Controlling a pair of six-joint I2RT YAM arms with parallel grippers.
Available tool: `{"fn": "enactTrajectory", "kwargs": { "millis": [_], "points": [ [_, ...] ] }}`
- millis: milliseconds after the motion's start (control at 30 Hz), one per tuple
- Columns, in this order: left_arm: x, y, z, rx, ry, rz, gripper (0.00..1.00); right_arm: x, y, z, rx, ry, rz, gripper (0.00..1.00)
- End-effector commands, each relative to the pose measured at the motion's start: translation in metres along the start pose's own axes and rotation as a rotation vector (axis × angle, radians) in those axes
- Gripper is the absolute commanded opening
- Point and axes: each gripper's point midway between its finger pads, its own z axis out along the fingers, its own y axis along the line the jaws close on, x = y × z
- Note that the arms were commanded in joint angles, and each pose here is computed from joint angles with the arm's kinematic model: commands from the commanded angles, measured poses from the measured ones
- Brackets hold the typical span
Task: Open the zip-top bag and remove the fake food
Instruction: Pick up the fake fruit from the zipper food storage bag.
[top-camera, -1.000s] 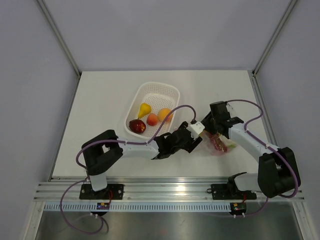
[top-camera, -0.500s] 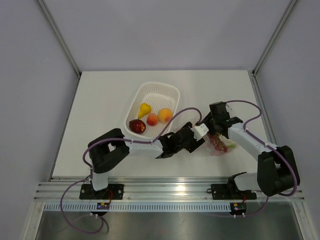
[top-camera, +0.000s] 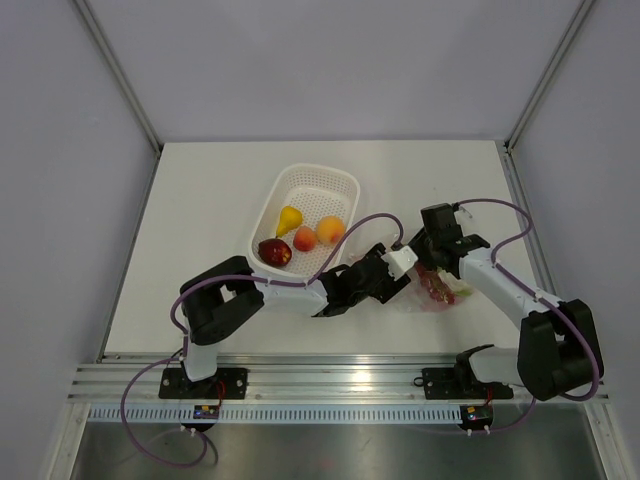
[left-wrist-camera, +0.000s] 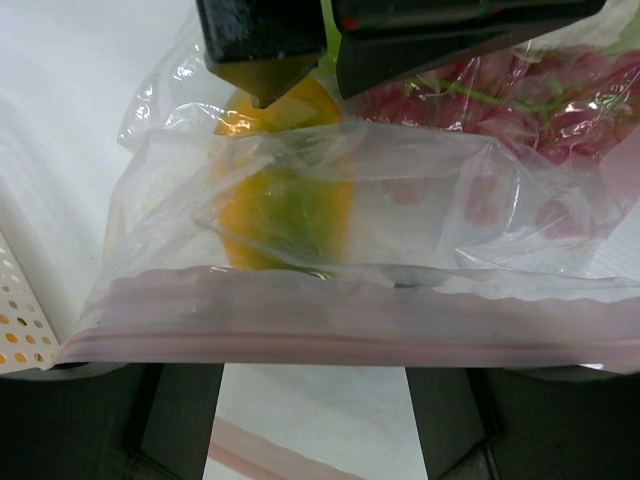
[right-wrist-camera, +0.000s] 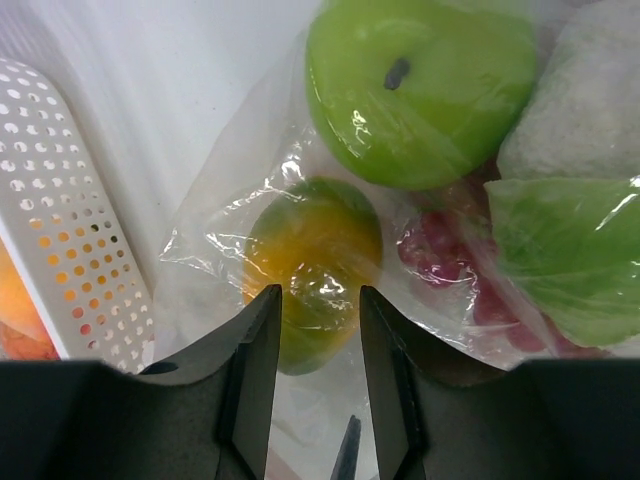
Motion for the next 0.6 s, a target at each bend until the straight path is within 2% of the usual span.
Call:
{"fn": "enactTrajectory", "kwargs": {
  "millis": [0,433,567],
  "points": [
    [-0.023,0.004,0.002,-0.013,-0.094,-0.04,0.67,-0.016,0.005,0.001,0.024,-0.058,-0.036,0.44],
    [-0.016,0.002,0.003,-0.014,-0.068,-0.035,0.66,-0.034,-0.002,0.008,0.089,-0.151,-0.035,0.45],
    [-0.019,0.005,0.002,-0.021,-0.083,-0.023,0.66,-0.025,0.0,0.02,0.091,-0.109,-0.034,0.45]
  ]
}}
